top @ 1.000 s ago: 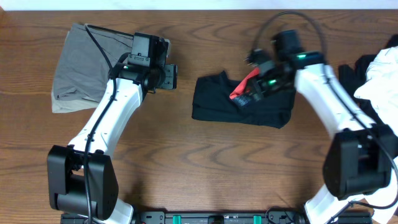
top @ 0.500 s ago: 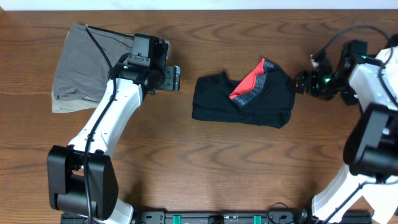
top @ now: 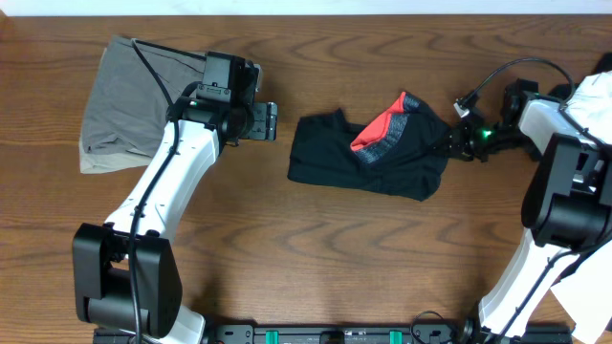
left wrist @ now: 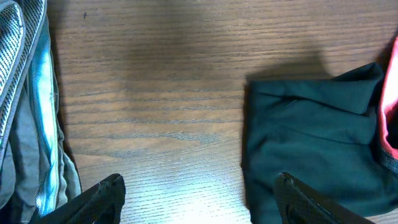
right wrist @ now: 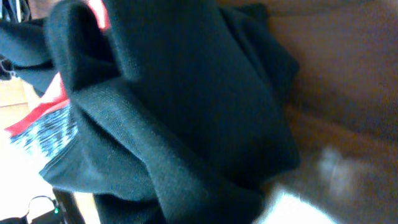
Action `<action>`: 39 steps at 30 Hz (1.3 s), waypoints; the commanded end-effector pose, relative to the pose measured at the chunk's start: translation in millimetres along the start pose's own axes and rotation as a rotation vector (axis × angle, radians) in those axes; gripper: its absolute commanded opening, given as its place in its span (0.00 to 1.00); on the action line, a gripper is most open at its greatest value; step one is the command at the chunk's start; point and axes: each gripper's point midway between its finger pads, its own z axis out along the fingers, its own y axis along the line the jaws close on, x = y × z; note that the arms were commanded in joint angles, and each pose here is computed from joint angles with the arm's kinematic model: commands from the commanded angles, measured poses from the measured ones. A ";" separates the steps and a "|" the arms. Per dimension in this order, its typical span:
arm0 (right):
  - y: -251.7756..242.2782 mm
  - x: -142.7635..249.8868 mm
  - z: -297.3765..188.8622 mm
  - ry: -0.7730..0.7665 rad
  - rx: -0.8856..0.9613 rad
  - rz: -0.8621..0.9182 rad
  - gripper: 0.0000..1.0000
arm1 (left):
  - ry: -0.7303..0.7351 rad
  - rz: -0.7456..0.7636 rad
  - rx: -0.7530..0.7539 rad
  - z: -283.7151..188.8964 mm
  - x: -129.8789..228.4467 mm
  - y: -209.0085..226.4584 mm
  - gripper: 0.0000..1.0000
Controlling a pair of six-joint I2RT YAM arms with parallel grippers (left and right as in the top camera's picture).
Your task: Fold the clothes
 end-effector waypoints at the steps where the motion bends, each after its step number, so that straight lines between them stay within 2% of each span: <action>1: 19.5 -26.1 -56.8 -0.121 0.161 -0.119 0.01 | -0.024 -0.006 -0.005 -8.3 -6.1 1.2 0.78; 6: 39.8 -35.8 -111.9 -0.240 0.394 -0.160 0.01 | -0.024 -0.006 -0.005 -8.3 -6.1 1.2 0.79; 11: 83.5 -33.7 -120.7 -0.282 0.394 -0.262 0.01 | -0.025 -0.006 -0.006 -8.3 -6.2 1.4 0.79; 15: 103.5 -25.6 -85.2 -0.198 0.382 -0.315 0.01 | -0.025 -0.006 -0.006 -8.3 -6.2 1.4 0.79; 19: 96.3 -14.0 -40.7 -0.079 0.442 -0.321 0.01 | -0.023 -0.007 -0.006 -8.3 -5.9 1.3 0.79; 25: 90.5 5.6 34.8 0.092 0.424 -0.327 0.02 | -0.023 -0.007 -0.005 -8.3 -5.8 1.0 0.79; 29: 86.4 15.7 69.9 0.163 0.421 -0.350 0.21 | -0.019 -0.008 -0.002 -8.2 -4.8 0.1 0.79; 32: 92.4 17.3 74.6 0.168 0.395 -0.359 0.29 | -0.002 -0.009 0.081 -8.7 -1.4 -14.5 0.80; 37: 124.9 -8.2 38.8 0.037 0.318 -0.423 0.36 | 0.010 -0.017 0.237 -12.5 -0.5 -41.1 0.79; 39: 134.7 -19.5 14.4 -0.040 0.315 -0.435 0.43 | 0.012 -0.047 0.262 -13.3 -1.4 -45.2 0.79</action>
